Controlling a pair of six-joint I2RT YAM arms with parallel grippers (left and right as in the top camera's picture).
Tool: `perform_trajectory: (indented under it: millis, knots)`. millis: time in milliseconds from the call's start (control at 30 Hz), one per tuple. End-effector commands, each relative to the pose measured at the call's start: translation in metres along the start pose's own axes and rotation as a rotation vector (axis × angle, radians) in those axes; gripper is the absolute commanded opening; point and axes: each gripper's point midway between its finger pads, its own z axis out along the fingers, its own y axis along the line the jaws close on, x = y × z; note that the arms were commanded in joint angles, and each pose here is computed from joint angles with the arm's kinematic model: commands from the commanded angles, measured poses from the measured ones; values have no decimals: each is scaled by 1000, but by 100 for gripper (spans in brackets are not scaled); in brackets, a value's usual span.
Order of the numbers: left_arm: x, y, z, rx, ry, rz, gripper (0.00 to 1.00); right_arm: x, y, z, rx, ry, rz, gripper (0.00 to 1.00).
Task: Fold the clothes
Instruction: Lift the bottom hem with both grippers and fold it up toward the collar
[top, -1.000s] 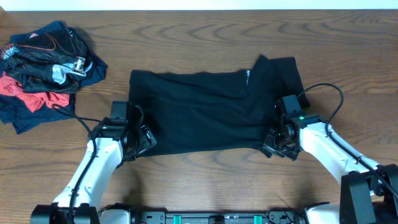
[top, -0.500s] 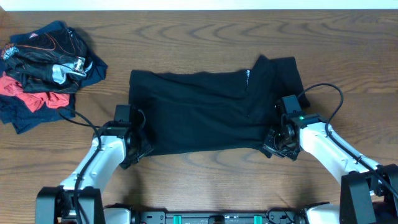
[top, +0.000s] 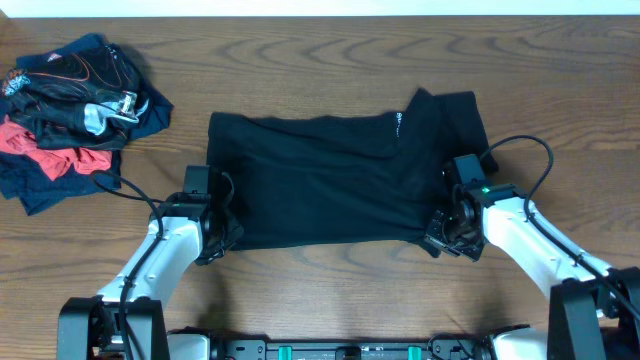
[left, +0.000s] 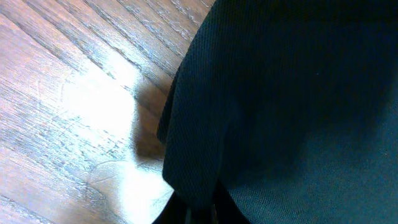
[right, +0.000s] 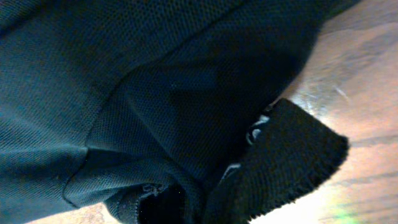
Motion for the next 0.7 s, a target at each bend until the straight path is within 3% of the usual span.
perform_trajectory:
  millis: [0, 200, 667]
  knots:
    - [3, -4, -2, 28, 6, -11, 6, -15, -2, -17, 2, -94, 13, 1]
    - [-8, -13, -24, 100, -77, -9, 6, -29, 7, -50, -45, -192, -25, 1]
    - [-35, -27, -59, 181, -239, 21, 6, -53, 20, -73, -59, -299, -87, 1]
